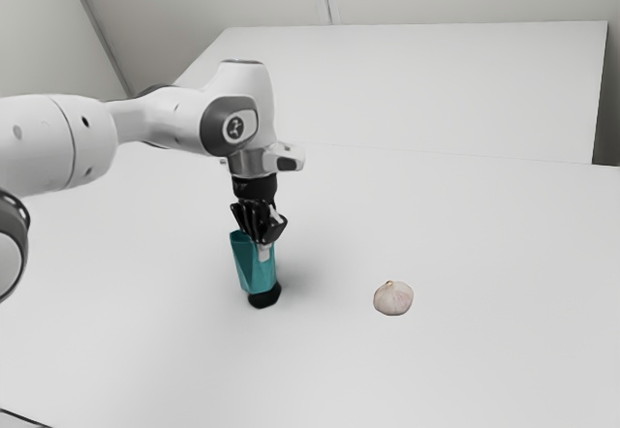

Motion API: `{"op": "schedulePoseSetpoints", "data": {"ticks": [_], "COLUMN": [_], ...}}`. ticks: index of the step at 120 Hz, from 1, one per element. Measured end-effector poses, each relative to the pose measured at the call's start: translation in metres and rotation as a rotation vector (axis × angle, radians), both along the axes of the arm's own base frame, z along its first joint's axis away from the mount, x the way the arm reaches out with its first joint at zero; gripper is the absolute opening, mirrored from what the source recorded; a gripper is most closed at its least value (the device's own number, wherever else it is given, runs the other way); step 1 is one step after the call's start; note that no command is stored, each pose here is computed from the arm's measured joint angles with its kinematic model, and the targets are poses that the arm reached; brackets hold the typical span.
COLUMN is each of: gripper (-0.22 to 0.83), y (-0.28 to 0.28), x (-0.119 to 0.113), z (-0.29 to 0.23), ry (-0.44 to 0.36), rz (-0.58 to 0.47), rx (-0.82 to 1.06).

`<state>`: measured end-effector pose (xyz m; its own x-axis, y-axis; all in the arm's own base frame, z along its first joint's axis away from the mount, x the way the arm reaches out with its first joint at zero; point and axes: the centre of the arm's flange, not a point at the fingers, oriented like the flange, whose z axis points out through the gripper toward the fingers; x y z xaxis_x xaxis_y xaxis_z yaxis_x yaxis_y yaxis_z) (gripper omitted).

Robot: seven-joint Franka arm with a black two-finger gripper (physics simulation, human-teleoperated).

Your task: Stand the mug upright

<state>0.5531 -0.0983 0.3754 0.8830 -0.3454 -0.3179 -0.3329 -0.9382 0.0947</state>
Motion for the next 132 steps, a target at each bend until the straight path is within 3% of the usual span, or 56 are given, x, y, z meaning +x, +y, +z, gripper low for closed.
{"op": "schedulePoseSetpoints", "data": {"ticks": [60,112,132], "gripper": [-0.17,-0.17,-0.04], "y": [-0.02,-0.022,-0.026], "x": [-0.007,-0.011,-0.011], "z": [-0.013,-0.021,-0.016], "ry": [-0.188,-0.224,-0.239], "rz": [0.099,0.171,0.184], "rx": [0.063,0.077,0.073]}}
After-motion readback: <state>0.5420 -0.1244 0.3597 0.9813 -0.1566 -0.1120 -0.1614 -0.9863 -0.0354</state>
